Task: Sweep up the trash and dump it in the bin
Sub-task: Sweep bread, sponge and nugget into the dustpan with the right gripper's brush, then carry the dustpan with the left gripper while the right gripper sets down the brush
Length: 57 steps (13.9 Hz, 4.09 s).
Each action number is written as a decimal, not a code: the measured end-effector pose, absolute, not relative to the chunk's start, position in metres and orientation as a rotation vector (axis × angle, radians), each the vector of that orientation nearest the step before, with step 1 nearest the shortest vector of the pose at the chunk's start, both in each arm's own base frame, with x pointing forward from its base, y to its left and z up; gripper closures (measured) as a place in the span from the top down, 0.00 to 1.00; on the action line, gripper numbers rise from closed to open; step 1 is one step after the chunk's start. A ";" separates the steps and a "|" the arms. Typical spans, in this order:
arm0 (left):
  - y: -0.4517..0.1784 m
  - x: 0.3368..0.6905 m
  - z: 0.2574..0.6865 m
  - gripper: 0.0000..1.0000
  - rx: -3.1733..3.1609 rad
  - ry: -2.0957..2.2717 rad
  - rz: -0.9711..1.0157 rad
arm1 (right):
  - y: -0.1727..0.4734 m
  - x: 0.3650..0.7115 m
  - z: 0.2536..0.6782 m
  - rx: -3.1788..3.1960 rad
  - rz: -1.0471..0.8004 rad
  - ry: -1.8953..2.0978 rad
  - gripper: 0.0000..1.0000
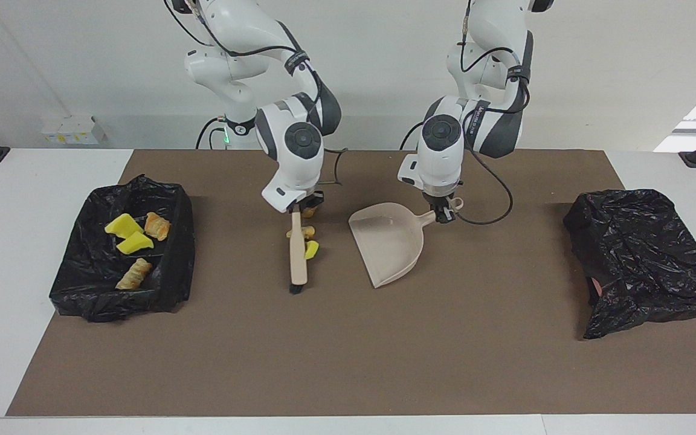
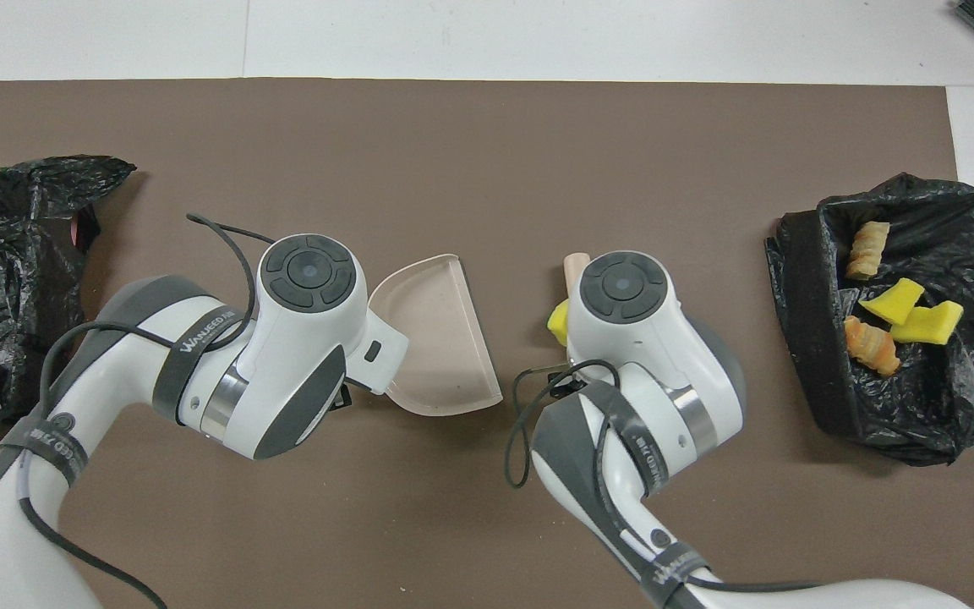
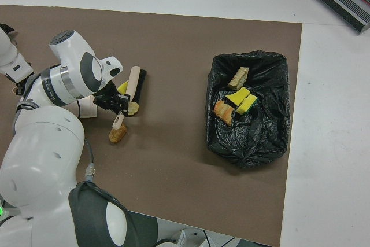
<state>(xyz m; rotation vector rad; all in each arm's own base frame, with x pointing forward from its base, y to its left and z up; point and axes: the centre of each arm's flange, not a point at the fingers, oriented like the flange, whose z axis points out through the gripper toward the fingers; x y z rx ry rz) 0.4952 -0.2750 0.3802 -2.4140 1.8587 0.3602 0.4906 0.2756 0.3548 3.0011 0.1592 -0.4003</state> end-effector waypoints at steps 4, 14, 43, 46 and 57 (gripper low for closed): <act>-0.273 0.496 0.380 0.31 -2.417 1.854 0.359 | 0.329 0.461 0.358 3.084 -0.435 0.265 0.26; -0.266 0.501 0.381 0.31 -2.403 1.880 0.350 | 0.365 0.451 0.402 3.183 -0.382 0.364 0.26; -0.348 0.380 0.365 0.31 -2.387 1.805 0.350 | 0.337 0.357 0.393 3.202 -0.462 0.165 0.26; -0.332 0.398 0.362 0.31 -2.399 1.826 0.300 | 0.333 0.365 0.403 3.203 -0.475 0.147 0.26; -0.200 0.514 0.392 0.31 -2.384 1.925 0.138 | 0.380 0.342 0.440 3.248 -0.364 -0.025 0.26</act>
